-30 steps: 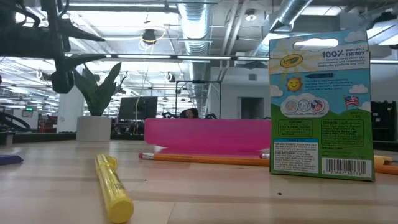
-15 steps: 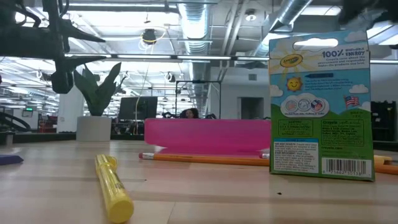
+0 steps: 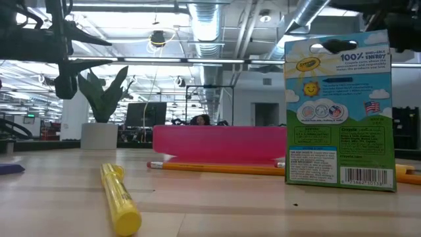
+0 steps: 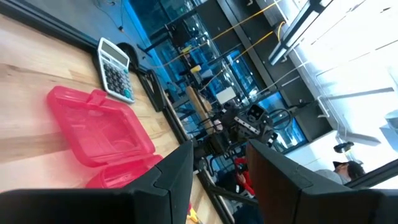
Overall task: Pack school essentials
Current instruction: Put the yellow scissors into the red supply box
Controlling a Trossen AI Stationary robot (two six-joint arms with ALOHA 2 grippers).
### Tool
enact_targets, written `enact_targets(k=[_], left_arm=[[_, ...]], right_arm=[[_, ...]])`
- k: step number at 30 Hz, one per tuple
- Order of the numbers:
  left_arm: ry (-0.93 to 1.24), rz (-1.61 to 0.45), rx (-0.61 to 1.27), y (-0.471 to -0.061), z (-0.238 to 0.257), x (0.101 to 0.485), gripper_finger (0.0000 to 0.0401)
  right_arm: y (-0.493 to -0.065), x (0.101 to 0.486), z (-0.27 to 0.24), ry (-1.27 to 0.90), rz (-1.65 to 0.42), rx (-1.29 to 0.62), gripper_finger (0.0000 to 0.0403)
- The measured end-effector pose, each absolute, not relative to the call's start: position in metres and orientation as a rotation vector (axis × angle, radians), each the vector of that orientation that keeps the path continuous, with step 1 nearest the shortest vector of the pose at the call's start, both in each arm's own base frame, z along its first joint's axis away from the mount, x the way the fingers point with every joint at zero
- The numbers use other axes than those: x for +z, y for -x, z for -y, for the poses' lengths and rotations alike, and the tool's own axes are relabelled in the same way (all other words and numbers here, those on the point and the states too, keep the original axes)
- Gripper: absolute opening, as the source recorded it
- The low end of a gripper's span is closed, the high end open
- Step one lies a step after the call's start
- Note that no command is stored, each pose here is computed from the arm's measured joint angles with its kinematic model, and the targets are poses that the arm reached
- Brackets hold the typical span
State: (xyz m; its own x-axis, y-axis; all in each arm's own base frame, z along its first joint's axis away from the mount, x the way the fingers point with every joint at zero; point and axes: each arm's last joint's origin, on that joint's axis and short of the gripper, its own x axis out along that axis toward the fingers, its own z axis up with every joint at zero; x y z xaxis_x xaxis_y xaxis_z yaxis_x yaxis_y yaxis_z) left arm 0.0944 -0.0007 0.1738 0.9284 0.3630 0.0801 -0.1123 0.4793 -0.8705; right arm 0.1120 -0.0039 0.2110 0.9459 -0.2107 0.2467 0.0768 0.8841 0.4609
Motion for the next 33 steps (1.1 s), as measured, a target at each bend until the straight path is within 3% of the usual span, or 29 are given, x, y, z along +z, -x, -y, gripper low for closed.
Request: enact_targets(k=[19,27,33], left_arm=[[1.084,0.281,0.286,-0.094,0.001,0.174,0.0137],[1.111,0.285,0.284,-0.094,0.001,0.174,0.0137],[1.149,0.288,0.273,-0.094,0.001,0.174,0.0137]], right_arm=[[-0.119,0.202,0.006,-0.620,0.237,-0.203,0.0395],[-0.120,0.201,0.005,-0.882,0.223,-0.138,0.0395],[-0.123,0.229,-0.006,-0.900,0.014,-0.095,0.0395]])
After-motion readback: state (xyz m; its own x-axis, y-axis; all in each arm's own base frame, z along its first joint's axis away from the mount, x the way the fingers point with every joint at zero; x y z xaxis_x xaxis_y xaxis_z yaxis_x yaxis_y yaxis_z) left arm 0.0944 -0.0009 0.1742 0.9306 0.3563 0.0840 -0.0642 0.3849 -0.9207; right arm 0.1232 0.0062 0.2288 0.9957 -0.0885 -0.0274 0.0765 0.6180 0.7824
